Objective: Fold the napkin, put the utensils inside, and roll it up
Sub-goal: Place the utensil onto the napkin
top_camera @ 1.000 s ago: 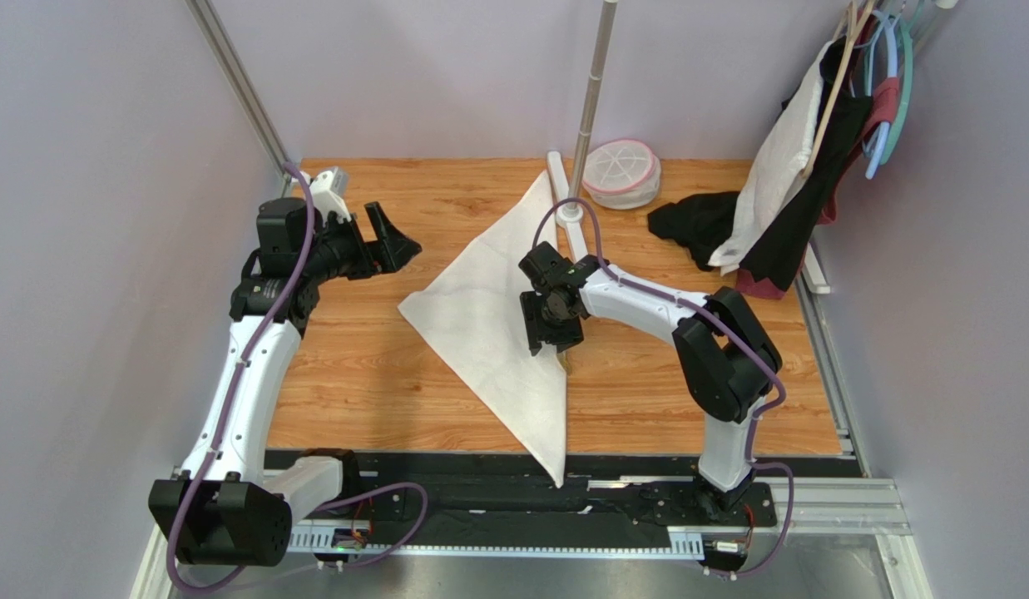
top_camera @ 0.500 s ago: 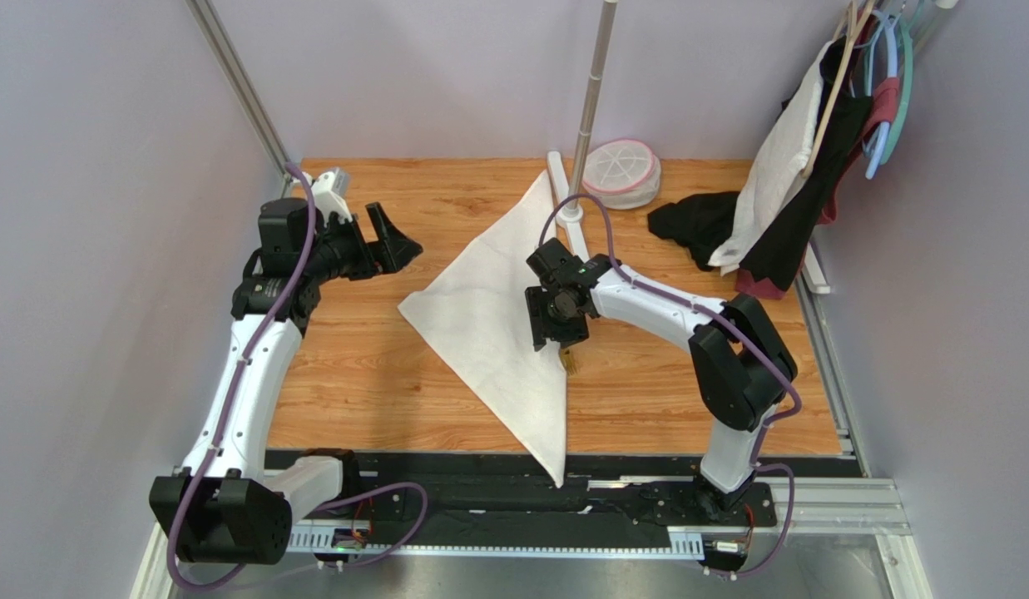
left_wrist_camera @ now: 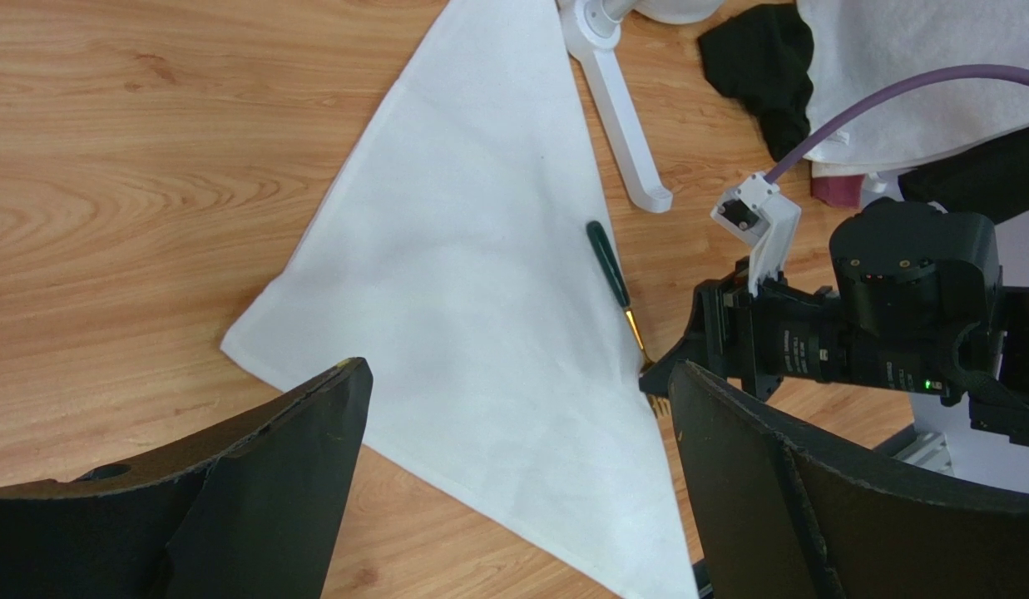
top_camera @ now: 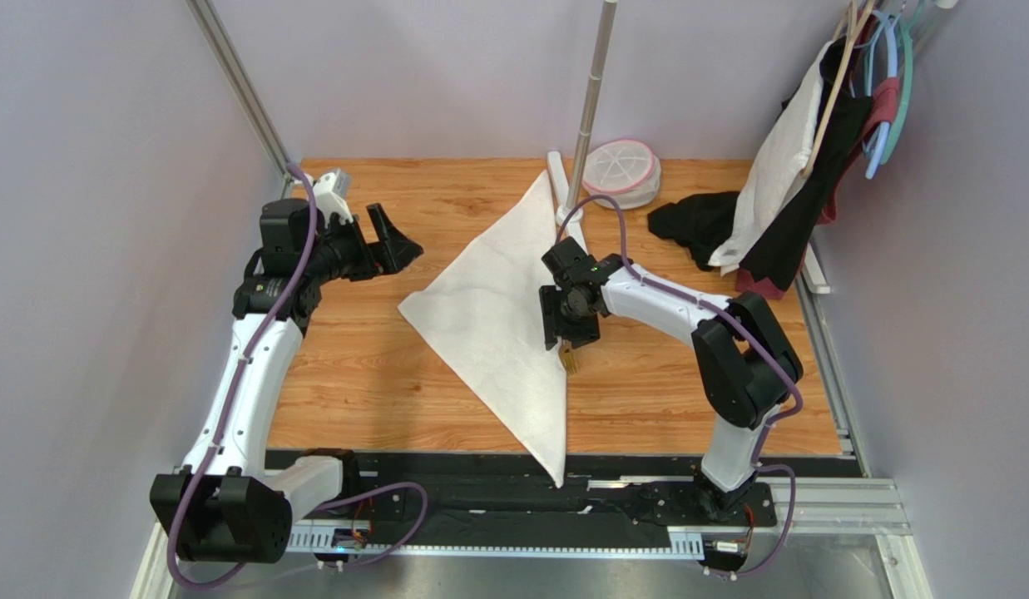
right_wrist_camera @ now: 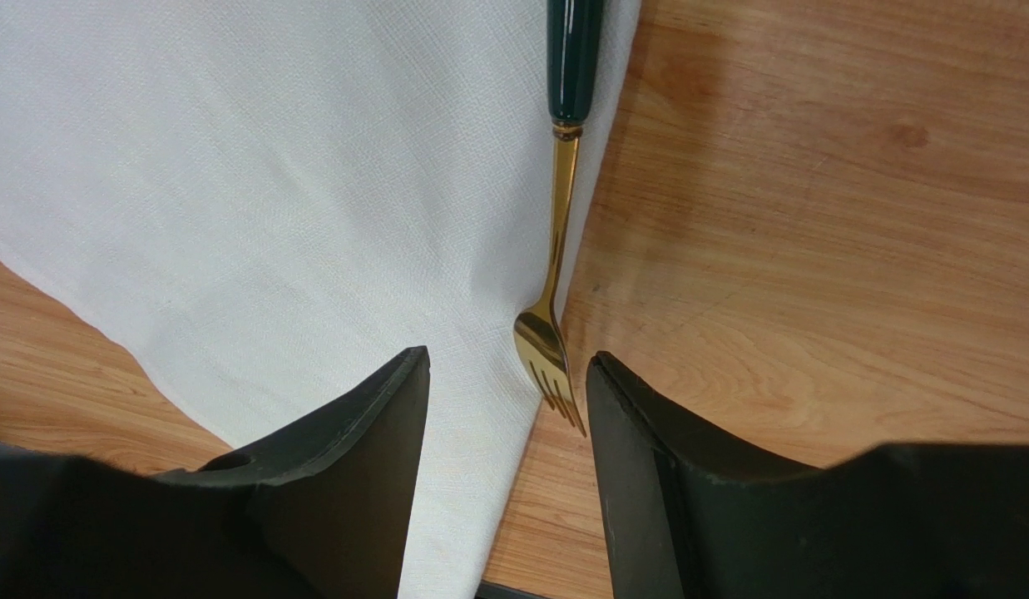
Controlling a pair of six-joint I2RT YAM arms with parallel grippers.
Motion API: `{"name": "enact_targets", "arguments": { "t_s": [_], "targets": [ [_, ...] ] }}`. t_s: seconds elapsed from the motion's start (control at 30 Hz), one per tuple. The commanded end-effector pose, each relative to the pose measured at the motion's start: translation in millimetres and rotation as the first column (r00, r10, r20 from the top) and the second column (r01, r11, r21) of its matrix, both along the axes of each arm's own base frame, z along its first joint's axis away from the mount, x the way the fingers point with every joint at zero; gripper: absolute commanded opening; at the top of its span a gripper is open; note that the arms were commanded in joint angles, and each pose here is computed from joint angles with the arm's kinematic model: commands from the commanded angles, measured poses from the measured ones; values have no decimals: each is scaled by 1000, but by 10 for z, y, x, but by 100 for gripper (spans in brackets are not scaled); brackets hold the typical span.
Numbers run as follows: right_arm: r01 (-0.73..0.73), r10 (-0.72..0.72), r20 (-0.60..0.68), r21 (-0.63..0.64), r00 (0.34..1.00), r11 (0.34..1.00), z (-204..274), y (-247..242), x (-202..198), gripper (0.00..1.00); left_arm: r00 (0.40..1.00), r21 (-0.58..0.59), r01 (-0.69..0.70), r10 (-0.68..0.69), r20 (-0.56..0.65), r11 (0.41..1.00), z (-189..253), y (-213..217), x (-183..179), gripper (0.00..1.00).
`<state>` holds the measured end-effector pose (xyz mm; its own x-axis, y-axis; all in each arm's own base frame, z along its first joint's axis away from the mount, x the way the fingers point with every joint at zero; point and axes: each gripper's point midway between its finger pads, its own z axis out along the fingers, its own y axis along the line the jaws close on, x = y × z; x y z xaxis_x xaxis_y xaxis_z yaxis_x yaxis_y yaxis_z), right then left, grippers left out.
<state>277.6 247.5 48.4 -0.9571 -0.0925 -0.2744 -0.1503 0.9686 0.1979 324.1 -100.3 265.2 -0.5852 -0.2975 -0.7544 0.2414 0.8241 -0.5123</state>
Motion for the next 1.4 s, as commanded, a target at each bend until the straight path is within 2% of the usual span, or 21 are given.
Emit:
{"name": "enact_targets", "arguments": {
  "t_s": [0.0,0.43,0.77,0.9,1.1,1.3,1.37],
  "targets": [
    [-17,17,1,79,1000,997,-9,168,-1,54,1000,-17,3,-3,30,1000,77,0,30,98],
    [-47,50,-28,101,998,994,-30,328,-151,53,999,-15,5,-4,41,1000,102,1,20,98],
    [-97,99,-32,64,995,993,-52,564,-222,52,999,-15,6,-5,46,1000,119,-1,15,98],
    [-117,117,11,52,993,992,114,648,-217,51,999,-10,2,-1,44,1000,104,9,22,98],
    [-70,57,201,61,978,996,763,435,129,52,1000,-6,0,0,21,1000,31,14,55,98],
    [-61,59,202,3,978,998,556,290,480,38,1000,-3,-6,6,3,1000,-27,23,76,98],
    [-69,70,208,-11,976,998,495,317,566,36,1000,-2,-5,5,0,1000,-31,24,75,98]
  ]
}}
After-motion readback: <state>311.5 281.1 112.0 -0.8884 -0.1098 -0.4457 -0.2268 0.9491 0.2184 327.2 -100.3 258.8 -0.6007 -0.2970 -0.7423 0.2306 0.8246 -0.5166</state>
